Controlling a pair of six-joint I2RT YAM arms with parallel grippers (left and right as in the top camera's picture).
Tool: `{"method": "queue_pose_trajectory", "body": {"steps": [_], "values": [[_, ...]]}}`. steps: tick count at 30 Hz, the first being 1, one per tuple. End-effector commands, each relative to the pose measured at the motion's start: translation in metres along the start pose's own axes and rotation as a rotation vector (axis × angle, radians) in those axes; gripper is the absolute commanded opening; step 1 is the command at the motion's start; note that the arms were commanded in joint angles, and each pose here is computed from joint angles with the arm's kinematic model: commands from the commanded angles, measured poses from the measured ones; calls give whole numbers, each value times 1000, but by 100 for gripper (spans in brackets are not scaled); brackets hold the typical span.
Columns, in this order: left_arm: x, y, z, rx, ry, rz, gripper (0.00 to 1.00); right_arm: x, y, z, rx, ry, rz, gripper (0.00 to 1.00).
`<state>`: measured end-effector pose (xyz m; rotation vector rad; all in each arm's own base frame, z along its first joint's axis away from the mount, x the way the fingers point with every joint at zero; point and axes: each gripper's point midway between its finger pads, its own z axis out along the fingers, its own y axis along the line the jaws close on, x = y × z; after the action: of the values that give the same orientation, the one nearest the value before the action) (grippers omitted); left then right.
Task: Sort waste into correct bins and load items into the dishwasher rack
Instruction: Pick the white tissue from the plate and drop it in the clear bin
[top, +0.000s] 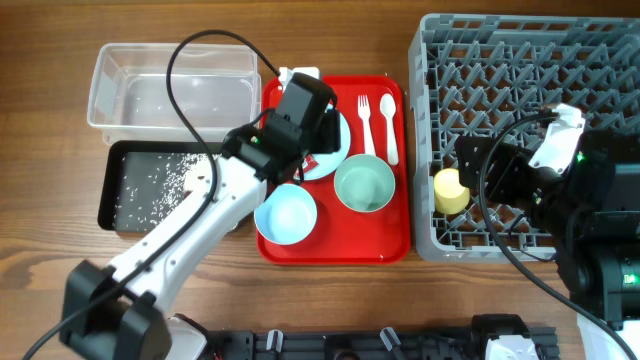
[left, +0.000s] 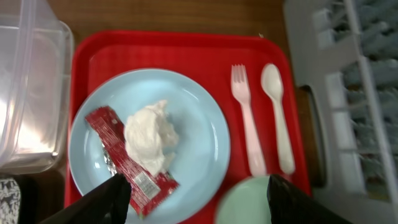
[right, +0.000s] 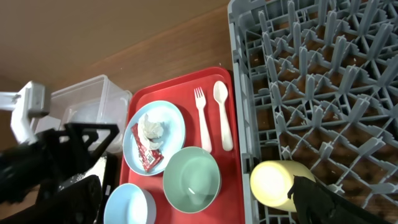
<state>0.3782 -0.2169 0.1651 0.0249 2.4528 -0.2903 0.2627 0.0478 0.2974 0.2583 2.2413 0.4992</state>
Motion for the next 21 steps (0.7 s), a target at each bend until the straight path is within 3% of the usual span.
{"method": "queue_pose_trajectory", "body": {"steps": [1, 7, 12, 17, 21], "values": [[11, 23, 54, -100, 41, 34, 72, 1, 2, -1, -10, 4, -1, 100], [23, 34, 112, -143, 44, 109, 67, 3, 2, -1, -7, 13, 3, 100], [40, 36, 125, -135, 99, 113, 61, 4, 1, -2, -5, 17, 4, 100], [50, 40, 124, -149, 140, 109, 36, 6, 0, -2, -2, 25, 6, 100], [51, 41, 124, -148, 146, 109, 29, 10, -1, -2, 4, 40, 10, 100]]}}
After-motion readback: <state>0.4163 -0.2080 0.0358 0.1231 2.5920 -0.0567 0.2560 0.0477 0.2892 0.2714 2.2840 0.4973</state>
